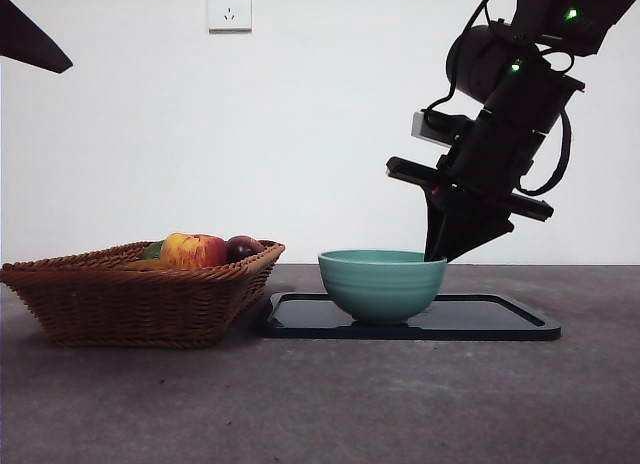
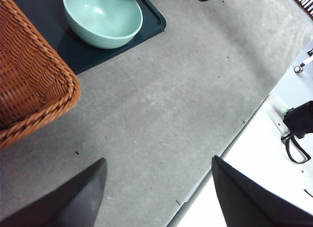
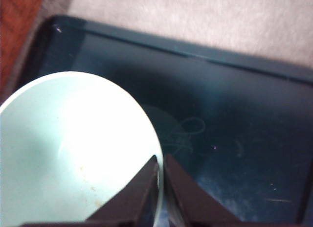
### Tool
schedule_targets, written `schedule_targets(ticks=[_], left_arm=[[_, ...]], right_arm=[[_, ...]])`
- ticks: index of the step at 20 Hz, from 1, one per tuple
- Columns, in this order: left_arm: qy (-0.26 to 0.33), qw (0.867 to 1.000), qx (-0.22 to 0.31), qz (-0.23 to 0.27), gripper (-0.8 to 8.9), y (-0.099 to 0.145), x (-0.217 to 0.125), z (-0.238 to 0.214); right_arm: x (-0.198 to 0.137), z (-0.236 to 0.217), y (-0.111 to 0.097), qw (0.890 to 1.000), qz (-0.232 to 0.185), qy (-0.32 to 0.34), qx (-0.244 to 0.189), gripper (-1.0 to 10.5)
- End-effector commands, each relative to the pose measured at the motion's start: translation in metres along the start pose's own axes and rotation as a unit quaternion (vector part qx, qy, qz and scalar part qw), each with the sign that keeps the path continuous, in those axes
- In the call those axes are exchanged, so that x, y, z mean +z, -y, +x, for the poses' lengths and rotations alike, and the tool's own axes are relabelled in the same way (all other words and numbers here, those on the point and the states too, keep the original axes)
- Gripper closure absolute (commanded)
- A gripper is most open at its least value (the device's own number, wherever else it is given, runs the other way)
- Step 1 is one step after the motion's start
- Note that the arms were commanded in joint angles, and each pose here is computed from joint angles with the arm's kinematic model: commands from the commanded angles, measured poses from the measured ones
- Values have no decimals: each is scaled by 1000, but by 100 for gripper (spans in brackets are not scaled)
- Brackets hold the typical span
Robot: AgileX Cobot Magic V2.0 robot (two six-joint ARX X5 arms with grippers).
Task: Pick up the wifruite, put it on the bowl, pick up the plate, put it on desk
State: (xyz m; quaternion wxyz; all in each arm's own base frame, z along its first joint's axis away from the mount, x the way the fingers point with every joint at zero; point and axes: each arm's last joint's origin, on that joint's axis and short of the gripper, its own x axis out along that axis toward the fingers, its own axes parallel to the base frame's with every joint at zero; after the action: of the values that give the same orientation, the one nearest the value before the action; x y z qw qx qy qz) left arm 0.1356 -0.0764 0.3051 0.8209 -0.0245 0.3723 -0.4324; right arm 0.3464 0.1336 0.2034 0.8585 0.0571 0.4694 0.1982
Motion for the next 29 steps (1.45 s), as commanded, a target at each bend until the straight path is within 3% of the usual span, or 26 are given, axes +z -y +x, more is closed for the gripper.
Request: schedule_targets(ticks=[1, 8, 16, 20, 29], left_arm=[[2, 1000, -4, 9, 474, 1, 2, 0], [2, 1000, -4, 9, 474, 1, 2, 0], [2, 1000, -4, 11, 474, 1, 2, 0], [2, 1000, -4, 11, 474, 1, 2, 0], [2, 1000, -4, 11, 474, 1, 2, 0]], right_arm=[[13, -24, -10, 999, -15, 43, 9, 936], [11, -111, -29, 994, -43, 96, 23, 936], [-35, -188, -47, 992, -85, 87, 34, 936], [-67, -183, -52, 991, -97, 69, 53, 936], [-117, -114, -59, 993, -97, 21, 64, 936]])
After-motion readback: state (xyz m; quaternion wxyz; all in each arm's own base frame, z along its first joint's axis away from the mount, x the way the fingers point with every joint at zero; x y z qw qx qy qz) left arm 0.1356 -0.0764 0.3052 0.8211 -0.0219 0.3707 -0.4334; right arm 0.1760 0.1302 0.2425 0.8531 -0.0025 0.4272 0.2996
